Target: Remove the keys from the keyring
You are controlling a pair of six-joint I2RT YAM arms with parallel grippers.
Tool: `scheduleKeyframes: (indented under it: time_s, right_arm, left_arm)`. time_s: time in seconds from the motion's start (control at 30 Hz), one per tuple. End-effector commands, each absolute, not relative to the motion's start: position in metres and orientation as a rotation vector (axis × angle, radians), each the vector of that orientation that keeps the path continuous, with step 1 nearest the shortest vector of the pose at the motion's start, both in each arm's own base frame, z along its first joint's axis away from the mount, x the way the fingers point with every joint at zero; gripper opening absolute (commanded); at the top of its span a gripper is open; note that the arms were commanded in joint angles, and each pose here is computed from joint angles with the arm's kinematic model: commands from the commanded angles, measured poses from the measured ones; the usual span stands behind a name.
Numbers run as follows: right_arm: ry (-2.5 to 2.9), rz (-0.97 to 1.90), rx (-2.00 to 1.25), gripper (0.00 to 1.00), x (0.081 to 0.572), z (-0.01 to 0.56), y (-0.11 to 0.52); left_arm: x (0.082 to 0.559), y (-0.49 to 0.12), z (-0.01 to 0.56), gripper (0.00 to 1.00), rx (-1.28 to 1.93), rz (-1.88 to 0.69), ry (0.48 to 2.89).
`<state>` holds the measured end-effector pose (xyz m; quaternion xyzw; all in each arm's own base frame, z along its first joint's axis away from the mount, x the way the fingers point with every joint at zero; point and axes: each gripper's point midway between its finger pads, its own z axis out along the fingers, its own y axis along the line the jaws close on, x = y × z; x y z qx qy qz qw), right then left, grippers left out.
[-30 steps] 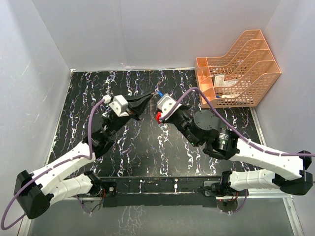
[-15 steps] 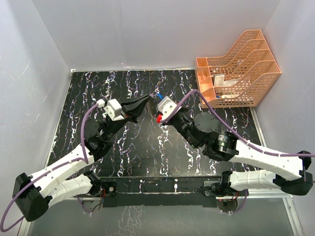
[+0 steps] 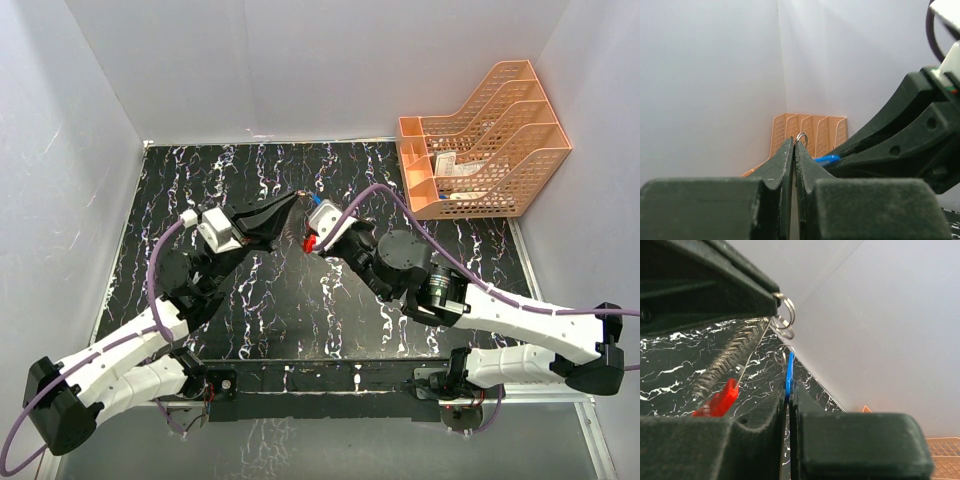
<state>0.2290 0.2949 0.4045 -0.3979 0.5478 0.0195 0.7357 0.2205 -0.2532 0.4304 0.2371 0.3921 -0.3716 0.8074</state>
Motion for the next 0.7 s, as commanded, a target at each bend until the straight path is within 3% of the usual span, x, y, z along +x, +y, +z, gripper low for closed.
scheduleKeyframes:
  time_s: [0.0, 0.2, 0.43, 0.67]
  right_arm:
    - [1.208, 0.061, -0.837, 0.00, 0.231, 0.409, 0.296]
    - [1.221, 0.021, -0.796, 0.00, 0.234, 0.414, 0.285]
    - [1.249, -0.061, -0.651, 0.00, 0.246, 0.430, 0.253]
    - [1.339, 0.036, -0.544, 0.00, 0.299, 0.423, 0.220]
  left_arm:
    - [0.204, -0.234, 0.465, 0.00, 0.453, -0.790, 0.706]
    - [0.212, -0.225, 0.457, 0.00, 0.434, -0.717, 0.758]
    - [0.249, -0.207, 0.415, 0.00, 0.390, -0.512, 0.990]
    - [0.284, -0.185, 0.370, 0.00, 0.348, -0.276, 1.224]
